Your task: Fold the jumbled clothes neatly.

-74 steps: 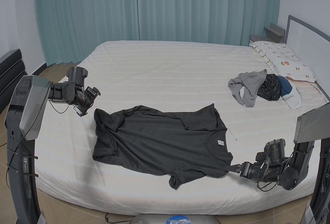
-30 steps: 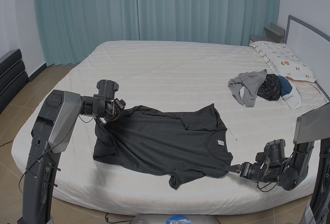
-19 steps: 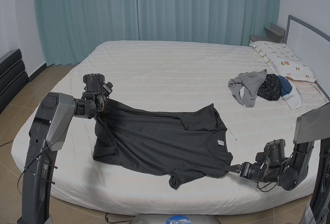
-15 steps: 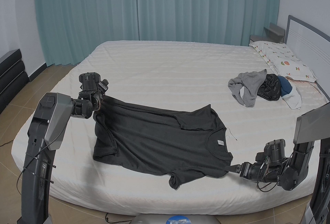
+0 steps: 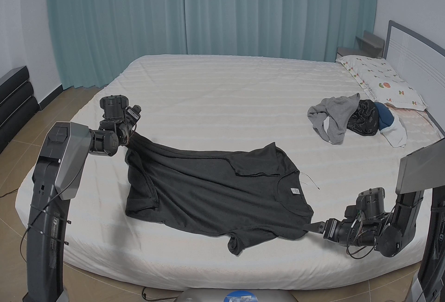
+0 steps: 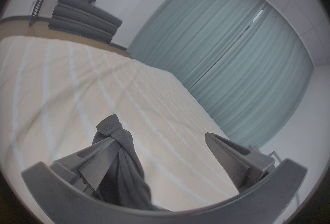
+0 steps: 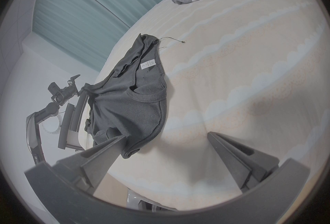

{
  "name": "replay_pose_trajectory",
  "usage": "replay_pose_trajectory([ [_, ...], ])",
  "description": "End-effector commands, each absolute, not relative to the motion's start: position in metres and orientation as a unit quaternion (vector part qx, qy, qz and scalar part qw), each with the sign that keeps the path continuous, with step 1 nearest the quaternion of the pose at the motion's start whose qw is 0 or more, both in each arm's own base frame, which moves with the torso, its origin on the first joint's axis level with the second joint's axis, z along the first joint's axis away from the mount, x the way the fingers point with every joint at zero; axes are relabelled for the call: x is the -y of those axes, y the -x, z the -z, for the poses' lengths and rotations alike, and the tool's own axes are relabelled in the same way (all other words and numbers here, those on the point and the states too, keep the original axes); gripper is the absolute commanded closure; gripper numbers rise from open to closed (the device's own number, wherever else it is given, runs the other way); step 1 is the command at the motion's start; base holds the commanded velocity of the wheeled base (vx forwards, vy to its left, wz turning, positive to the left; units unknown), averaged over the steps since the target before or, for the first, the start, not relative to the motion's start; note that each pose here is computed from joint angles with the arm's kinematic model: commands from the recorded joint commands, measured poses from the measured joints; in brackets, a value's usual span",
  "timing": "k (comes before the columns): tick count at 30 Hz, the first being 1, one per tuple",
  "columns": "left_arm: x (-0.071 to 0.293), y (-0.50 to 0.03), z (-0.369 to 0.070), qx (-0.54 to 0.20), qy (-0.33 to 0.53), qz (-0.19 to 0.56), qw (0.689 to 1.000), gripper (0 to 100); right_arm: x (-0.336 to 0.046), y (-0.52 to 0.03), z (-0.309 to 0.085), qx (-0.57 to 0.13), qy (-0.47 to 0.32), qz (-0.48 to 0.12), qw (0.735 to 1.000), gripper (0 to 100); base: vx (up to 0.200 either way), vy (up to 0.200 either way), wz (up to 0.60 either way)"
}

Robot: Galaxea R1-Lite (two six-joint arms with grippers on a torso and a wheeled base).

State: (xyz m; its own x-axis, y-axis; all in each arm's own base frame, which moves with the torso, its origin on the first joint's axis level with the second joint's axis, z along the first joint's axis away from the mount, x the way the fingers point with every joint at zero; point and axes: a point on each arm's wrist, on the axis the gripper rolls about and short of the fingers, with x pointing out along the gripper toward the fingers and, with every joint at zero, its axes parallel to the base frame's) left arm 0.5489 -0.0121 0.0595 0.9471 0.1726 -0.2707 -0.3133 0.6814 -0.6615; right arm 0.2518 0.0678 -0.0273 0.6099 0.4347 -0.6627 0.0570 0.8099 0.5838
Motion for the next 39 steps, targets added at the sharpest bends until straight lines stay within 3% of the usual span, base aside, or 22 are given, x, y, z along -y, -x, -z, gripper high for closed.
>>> replay_pose_trajectory([
  [1,0.017,-0.542,-0.093,-0.097,0.425,-0.104,0.894,0,-0.068,-0.253,0.025,-0.422,-0.294,-0.111,0.850,0,0.000,0.000,0.00],
  [8,0.006,-0.533,-0.123,-0.119,0.514,-0.067,0.847,0,-0.071,-0.257,0.017,-0.379,-0.344,-0.118,0.851,0,0.000,0.000,0.00],
  [16,-0.003,-0.534,-0.120,-0.118,0.540,-0.061,0.831,0,-0.072,-0.256,0.017,-0.377,-0.344,-0.122,0.851,0,0.000,0.000,0.00],
  [21,0.000,-0.526,-0.103,-0.241,0.543,-0.052,0.803,0,-0.073,-0.255,0.018,-0.379,-0.343,-0.122,0.851,0,0.000,0.000,0.00],
  [29,-0.006,-0.508,-0.097,-0.374,0.538,-0.022,0.755,0,-0.075,-0.255,0.019,-0.383,-0.341,-0.124,0.850,0,0.000,0.000,0.00],
  [39,-0.017,-0.489,-0.102,-0.420,0.517,-0.030,0.745,0,-0.078,-0.251,0.020,-0.390,-0.337,-0.130,0.847,0,0.000,0.000,0.00],
])
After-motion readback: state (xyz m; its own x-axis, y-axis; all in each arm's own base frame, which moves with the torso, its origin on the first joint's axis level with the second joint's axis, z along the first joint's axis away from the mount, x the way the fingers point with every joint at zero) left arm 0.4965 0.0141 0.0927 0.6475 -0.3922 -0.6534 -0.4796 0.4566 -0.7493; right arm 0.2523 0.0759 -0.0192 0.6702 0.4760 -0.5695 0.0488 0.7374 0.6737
